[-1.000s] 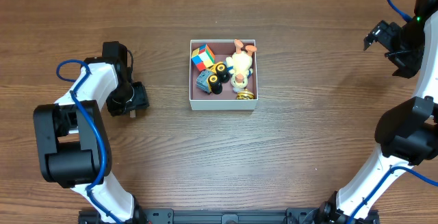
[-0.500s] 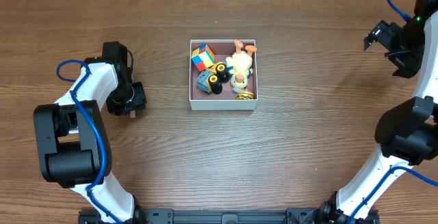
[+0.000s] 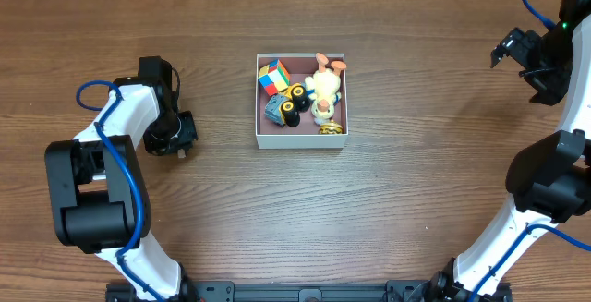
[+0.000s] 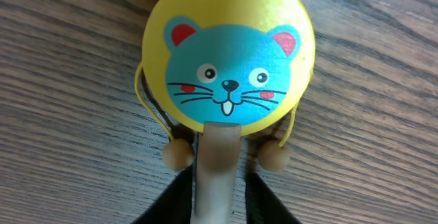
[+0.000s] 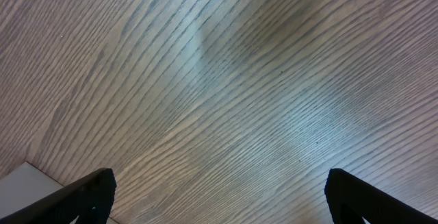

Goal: Pack container
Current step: 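Lower left gripper onto the rattle drum handle and close, then carry the rattle drum with left gripper into the box and release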

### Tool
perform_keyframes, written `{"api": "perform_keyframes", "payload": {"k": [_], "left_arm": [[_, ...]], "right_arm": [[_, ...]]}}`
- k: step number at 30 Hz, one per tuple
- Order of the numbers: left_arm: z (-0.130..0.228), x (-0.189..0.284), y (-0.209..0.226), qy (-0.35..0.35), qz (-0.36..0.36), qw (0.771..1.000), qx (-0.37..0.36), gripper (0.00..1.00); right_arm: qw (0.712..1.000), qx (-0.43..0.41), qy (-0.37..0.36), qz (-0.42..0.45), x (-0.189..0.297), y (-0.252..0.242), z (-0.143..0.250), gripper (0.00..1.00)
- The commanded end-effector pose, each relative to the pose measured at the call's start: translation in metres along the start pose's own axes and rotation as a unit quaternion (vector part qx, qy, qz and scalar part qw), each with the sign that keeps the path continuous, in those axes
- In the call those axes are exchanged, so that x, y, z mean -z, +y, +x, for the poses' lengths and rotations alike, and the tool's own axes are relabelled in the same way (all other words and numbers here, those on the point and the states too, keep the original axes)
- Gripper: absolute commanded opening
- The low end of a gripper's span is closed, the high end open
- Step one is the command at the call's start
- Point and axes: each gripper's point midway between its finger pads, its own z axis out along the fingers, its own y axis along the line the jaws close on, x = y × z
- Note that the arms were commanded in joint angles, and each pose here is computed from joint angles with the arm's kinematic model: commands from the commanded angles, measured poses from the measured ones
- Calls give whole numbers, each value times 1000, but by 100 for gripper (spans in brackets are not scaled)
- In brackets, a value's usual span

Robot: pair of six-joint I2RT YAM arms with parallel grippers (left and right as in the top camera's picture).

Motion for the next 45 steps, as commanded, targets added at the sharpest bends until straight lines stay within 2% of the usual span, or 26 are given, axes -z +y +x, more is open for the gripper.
{"api": "perform_keyframes", "payload": {"k": [1,7,10,14,24,28,33,35,38,45], "left_arm": [[2,-1,2,3,-4,1000,5,19],[2,-1,2,3,-4,1000,5,13],[2,-1,2,4,-4,1000,8,6],[-1,2,1,1,-4,1000,8,4],[-32,63,-14,-26,7,1000,-1,4],[-50,104,-50,-61,52,996,-28,4],[-61,156,-119,-123,113,981,-95,6],[-54,176,-163,-154,129,969,-145,13],[-39,181,-201,-170,142,957,-189,19],[-2,184,-256,-185,147,939,-251,24]], "right_arm": [[1000,2,-10,-5,8,2,0,100],[1000,2,-10,-5,8,2,0,100],[1000,2,-10,-5,8,2,0,100],[1000,2,-10,-5,8,2,0,100],[1000,2,-10,-5,8,2,0,100],[1000,2,-10,-5,8,2,0,100],[1000,2,-10,-5,8,2,0,100],[1000,2,-10,-5,8,2,0,100],[1000,2,-10,-5,8,2,0,100],[1000,2,-10,-5,8,2,0,100]]}}
